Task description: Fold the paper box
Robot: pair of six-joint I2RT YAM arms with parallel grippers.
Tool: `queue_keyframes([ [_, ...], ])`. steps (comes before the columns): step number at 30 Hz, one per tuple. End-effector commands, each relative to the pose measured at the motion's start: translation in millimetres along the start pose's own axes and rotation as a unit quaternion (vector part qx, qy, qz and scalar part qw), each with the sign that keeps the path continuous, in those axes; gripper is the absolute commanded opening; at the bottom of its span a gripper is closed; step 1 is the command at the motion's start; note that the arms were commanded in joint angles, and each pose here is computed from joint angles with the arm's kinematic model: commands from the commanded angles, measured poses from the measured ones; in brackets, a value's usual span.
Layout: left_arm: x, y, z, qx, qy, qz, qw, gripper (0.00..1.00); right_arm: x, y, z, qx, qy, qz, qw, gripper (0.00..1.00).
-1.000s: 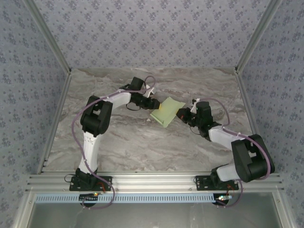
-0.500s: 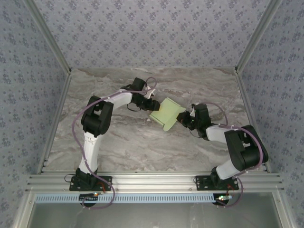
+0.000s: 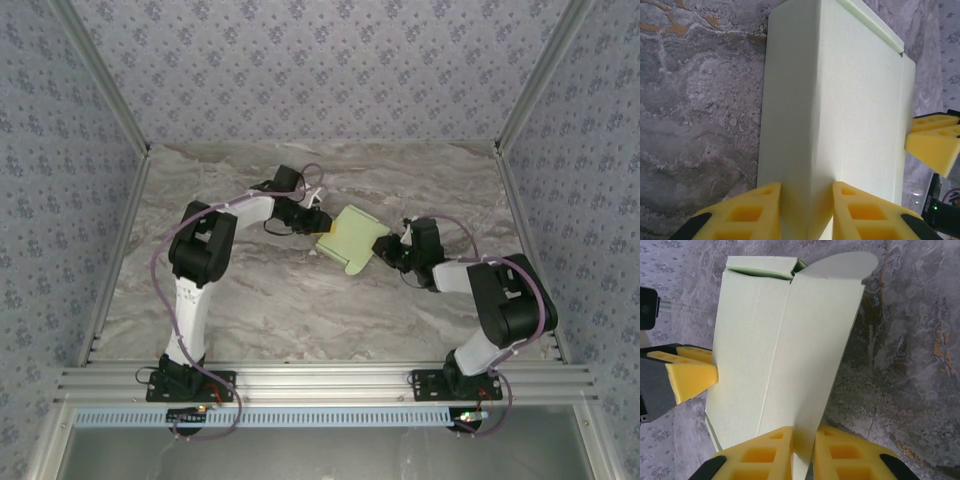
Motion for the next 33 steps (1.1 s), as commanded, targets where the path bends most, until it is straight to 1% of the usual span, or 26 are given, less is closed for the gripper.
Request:
queue_keyframes([
  [1, 15.7, 16.3, 10.3, -0.005, 0.027, -0.053, 0.998, 0.23, -1.7, -0.3, 6.4, -0.006, 0.008, -0.008, 1.000, 0.19],
  [3, 16.4, 19.8, 11.0, 0.002, 0.028, -0.065, 0.998, 0.22, -1.5, 0.6, 8.3, -0.010, 0.011, -0.009, 1.000, 0.19],
  [10, 18.7, 25.3, 9.0, 0.030, 0.032, -0.089, 0.995, 0.20, -8.7, 7.8, 9.0, -0.027, 0.005, -0.013, 1.000, 0.20],
  [24, 21.1, 28.0, 8.4, 0.074, 0.038, -0.109, 0.990, 0.18, -18.9, 28.9, 11.8, -0.057, -0.010, -0.024, 0.998, 0.22],
  [26, 21.8, 28.5, 9.6, 0.081, 0.039, -0.112, 0.990, 0.18, -20.1, 32.4, 12.4, -0.063, -0.011, -0.024, 0.998, 0.22],
  [33, 23.3, 30.9, 11.6, 0.086, 0.043, -0.114, 0.989, 0.17, -26.6, 50.7, 13.4, -0.088, -0.020, -0.026, 0.996, 0.12],
])
Point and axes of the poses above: each hand's point on the last joint's axis, 136 mm out from that joint toward the fingers, its own z axis out along the fingers, its own y axis along the line the jaws close on, x = y × z, the point moved 7 cm from there along -z, back along the fingers, and after that the axes turned 12 degrees about -z, right-handed, at the moved point
